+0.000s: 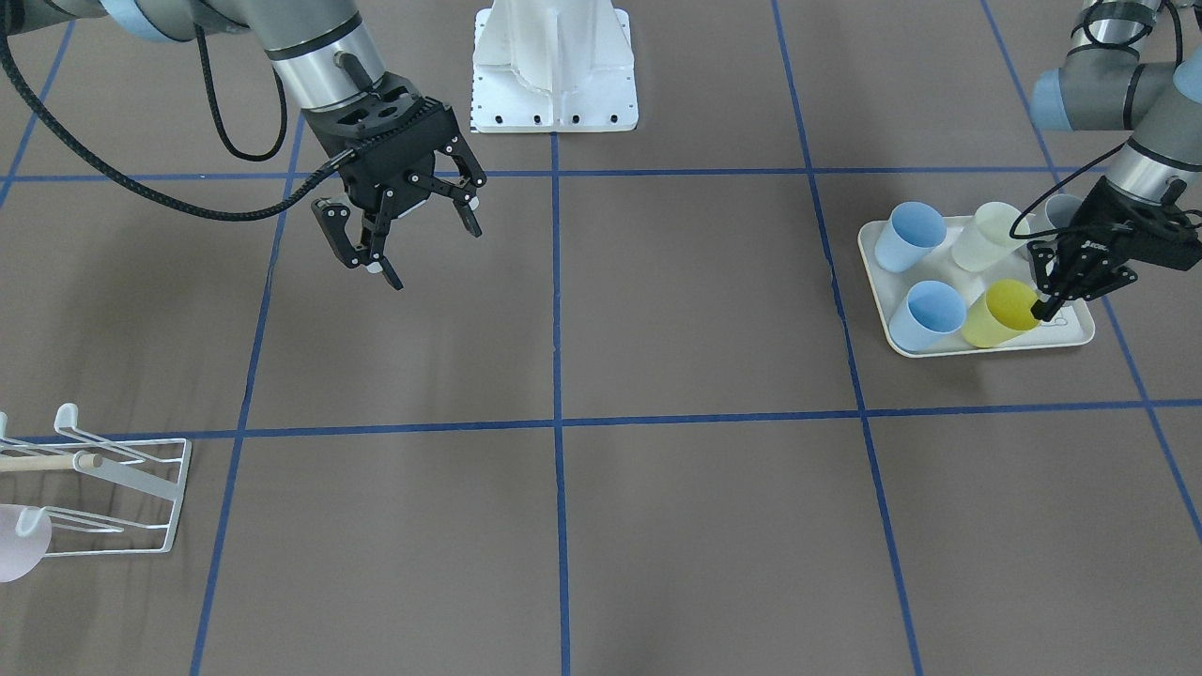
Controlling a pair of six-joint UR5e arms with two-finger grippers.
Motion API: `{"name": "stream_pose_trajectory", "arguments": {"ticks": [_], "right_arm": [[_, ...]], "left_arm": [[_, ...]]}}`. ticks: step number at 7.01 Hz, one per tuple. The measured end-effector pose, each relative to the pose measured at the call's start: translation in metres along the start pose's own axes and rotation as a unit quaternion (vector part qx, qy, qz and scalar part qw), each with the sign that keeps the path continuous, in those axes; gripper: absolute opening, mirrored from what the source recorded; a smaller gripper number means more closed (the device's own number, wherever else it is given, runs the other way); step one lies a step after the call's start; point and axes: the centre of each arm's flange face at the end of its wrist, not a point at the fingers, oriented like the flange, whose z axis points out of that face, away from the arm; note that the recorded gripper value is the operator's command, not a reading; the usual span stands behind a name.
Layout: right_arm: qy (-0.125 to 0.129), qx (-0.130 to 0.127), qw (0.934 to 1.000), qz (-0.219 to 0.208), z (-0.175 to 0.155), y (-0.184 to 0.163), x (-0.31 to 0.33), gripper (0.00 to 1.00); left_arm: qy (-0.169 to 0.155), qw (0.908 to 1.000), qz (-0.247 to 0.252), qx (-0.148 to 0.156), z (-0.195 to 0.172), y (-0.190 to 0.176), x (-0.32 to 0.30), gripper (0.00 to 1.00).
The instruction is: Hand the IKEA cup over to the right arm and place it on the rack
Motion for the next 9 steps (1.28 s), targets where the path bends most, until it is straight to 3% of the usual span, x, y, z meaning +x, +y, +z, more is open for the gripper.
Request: {"name": "stream_pose_trajectory", "arguments": {"ticks": [3,4,5,7,9], "right_arm": [[-0.003,0.006,1.0,-0.002,-0.001,-0.001,-0.001,0.99],[-0.013,0.025,0.9996,-0.008,-0.002,-0.004,-0.004,0.99],[-0.031,0.05,0.9981,-0.017,-0.001,-0.006,-0.009,0.99],[-0.078,0.109,0.9902,-0.039,0.012,-0.003,-0.023,0.99],[-0.126,0.167,0.9752,-0.073,0.022,0.009,-0.037,0.99]], "left_arm": [[0.007,0.9997,0.021,0.005,-0.005,-0.006,0.004,0.0],[0.0,0.9986,0.051,0.014,-0.013,-0.014,-0.004,0.0],[-0.005,0.9976,0.064,0.027,-0.03,-0.031,-0.021,0.0],[0.027,0.9984,0.036,0.036,-0.077,-0.092,-0.039,0.0],[0.088,0.9939,-0.054,0.04,-0.122,-0.157,0.0,0.0]]}}
